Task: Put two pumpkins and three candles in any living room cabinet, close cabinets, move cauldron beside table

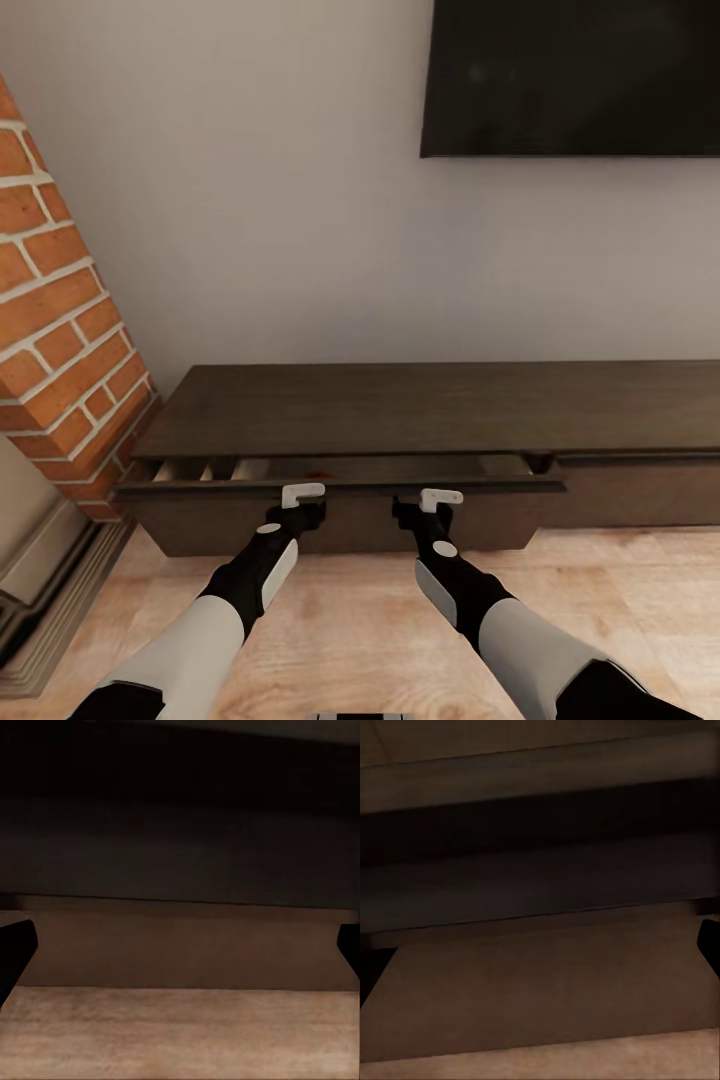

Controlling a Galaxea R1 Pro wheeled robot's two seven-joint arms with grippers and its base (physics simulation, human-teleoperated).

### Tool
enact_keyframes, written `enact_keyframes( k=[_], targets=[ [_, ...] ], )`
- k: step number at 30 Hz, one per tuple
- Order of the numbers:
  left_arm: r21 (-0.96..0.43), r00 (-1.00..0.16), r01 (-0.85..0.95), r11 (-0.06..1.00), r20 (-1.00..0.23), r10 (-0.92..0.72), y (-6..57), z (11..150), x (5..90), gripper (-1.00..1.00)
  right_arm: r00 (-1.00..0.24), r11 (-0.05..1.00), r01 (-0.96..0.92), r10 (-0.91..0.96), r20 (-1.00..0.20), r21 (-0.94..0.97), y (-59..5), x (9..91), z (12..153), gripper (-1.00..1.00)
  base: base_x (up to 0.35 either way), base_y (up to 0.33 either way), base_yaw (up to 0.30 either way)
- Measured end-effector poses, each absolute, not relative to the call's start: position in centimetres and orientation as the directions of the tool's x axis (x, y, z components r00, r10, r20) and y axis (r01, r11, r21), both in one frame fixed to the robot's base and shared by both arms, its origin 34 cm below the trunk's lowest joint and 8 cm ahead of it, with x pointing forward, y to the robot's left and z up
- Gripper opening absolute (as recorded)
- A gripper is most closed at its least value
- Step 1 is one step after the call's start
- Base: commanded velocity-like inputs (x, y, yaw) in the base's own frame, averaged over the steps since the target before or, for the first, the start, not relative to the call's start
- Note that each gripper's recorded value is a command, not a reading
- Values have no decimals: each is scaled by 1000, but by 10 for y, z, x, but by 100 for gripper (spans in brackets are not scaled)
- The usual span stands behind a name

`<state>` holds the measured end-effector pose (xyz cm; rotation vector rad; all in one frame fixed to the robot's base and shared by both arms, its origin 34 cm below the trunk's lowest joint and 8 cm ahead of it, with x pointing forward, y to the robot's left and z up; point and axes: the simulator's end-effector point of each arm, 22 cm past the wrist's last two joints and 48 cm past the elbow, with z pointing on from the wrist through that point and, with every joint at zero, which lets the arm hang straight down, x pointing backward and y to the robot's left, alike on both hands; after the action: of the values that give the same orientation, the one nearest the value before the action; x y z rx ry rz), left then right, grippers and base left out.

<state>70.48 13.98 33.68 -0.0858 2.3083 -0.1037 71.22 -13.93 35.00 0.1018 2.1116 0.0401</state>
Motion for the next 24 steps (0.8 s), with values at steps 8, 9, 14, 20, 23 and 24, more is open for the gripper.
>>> enact_keyframes(
  k=[8, 9, 14, 20, 23, 24],
  targets=[
    [-102, -673, -30, 994, -733, -95, 140, 337, 705, 100, -515, 996, 57, 89, -852, 70, -139, 712, 350, 100, 162, 0, 0],
    [-102, -673, -30, 994, -733, -95, 140, 337, 705, 100, -515, 996, 57, 90, -853, 70, -139, 712, 350, 100, 49, 0, 0],
    [-102, -673, -30, 994, -734, -95, 140, 337, 705, 100, -515, 996, 56, 88, -853, 69, -140, 712, 350, 100, 114, 0, 0],
    [-102, -671, -30, 994, -735, -96, 140, 337, 705, 100, -515, 996, 57, 89, -853, 70, -140, 712, 350, 100, 75, 0, 0],
    [-102, -671, -30, 994, -735, -96, 140, 337, 705, 100, -515, 996, 58, 90, -852, 70, -140, 712, 350, 100, 8, 0, 0],
    [-102, -671, -30, 994, -735, -96, 140, 337, 705, 100, -515, 996, 58, 91, -852, 71, -140, 712, 350, 100, 3, 0, 0]
  ],
)
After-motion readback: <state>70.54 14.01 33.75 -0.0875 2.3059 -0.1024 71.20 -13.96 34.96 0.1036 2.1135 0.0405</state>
